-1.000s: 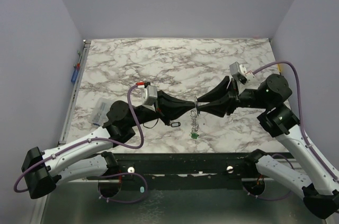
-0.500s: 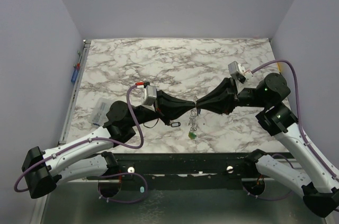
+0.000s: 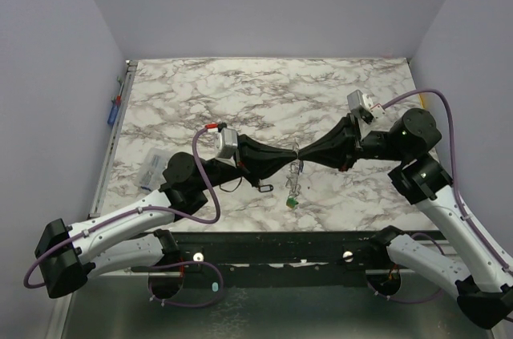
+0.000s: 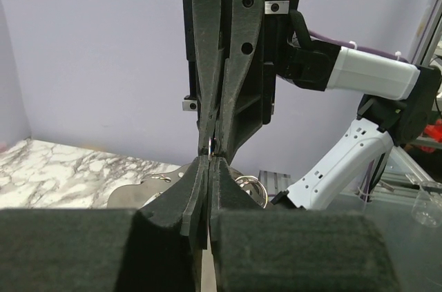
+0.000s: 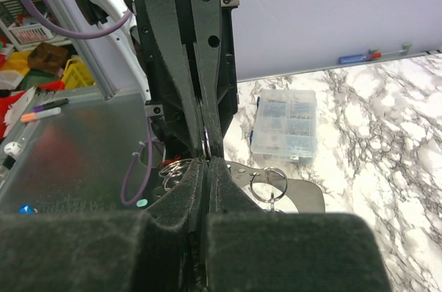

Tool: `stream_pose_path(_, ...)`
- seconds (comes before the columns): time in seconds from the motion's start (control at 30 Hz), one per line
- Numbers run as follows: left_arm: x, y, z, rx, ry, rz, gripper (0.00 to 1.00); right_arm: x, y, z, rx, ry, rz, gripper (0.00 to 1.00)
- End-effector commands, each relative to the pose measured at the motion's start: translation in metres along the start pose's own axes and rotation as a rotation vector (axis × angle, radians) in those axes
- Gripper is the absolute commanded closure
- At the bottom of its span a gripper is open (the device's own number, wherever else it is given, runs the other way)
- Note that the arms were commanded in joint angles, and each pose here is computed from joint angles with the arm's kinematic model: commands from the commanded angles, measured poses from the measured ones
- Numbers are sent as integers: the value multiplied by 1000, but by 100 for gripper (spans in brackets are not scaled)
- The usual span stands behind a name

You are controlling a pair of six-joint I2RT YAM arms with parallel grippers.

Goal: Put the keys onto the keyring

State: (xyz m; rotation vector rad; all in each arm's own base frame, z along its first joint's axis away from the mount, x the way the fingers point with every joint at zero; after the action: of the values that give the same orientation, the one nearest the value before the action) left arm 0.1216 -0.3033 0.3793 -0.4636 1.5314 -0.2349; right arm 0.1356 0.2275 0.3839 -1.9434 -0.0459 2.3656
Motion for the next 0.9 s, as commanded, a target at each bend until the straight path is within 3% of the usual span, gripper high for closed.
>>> stream_pose_path(0.0, -13, -2, 1, -11, -38, -59, 89, -7, 3, -6, 80, 31, 14, 99)
stream_pose_path(0.23, -2, 6, 5, -49, -47, -25, 71, -6, 7, -11, 137, 31, 45, 99)
stream_pose_path(0.4, 1, 10, 8, -69, -78, 20, 65, -9, 10, -10, 160, 38, 46, 99)
stream_pose_path(0.67, 9, 27, 14, -116, -166, 194, 50, -4, 14, -9, 166, 43, 98, 99)
stream_pose_path(0.87, -1, 31, 11, -61, -268, 345, 43, 4, 16, -6, 135, 50, 177, 99)
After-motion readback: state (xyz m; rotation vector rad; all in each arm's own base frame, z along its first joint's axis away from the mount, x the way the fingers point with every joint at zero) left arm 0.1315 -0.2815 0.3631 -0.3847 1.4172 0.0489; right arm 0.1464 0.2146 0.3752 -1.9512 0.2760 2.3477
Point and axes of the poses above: each gripper's point midway between its finger pads, its own y axis back along the fingers, its own z axis along the line the jaws close on, x = y × z, the point moved 3 cm from there along y, back along the fingers, and after that the axes turned 5 degrees about -y, right-handed, at the moved point
